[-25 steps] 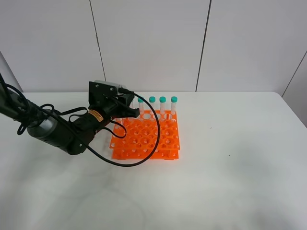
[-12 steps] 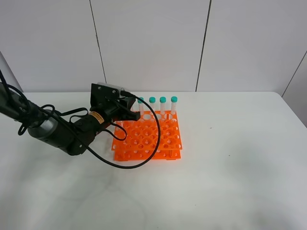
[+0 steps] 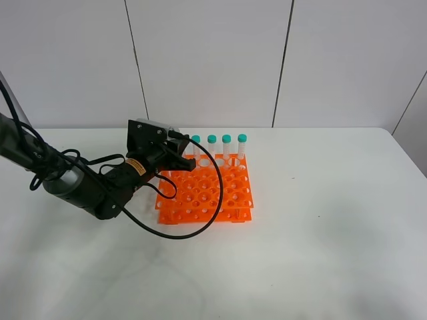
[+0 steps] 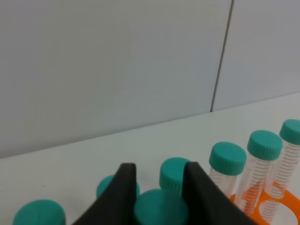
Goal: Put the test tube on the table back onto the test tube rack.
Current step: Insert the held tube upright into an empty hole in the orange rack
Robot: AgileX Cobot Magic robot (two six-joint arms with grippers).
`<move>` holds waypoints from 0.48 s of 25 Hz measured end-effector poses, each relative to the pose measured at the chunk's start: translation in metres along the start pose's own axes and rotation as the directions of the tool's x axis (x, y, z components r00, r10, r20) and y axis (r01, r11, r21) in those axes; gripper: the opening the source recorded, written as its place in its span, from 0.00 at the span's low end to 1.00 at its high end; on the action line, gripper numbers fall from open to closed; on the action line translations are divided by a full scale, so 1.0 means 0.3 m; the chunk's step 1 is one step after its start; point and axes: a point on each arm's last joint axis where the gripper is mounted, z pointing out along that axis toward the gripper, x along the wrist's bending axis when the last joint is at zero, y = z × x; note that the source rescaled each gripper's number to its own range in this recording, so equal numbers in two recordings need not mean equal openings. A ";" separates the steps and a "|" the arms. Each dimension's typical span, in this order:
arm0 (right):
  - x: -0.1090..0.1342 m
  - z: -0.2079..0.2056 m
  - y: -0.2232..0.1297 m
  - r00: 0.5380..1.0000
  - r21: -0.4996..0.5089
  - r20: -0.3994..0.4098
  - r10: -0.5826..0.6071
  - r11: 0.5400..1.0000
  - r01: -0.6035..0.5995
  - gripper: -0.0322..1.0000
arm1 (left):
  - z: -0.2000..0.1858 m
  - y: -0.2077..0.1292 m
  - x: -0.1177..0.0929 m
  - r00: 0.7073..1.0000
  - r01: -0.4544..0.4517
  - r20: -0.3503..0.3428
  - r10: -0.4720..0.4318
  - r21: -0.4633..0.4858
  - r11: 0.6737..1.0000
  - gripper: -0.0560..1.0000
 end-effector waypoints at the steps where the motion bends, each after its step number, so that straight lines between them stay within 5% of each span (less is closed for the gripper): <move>1: 0.000 0.000 0.000 1.000 0.000 0.000 0.000 1.000 0.000 0.42 | 0.000 0.000 0.000 1.000 0.000 0.000 0.000 0.001 1.000 0.05; 12: 0.000 0.000 0.000 1.000 0.000 0.000 0.000 1.000 0.000 0.42 | 0.001 -0.002 0.001 0.998 0.058 -0.002 -0.058 0.008 0.998 0.05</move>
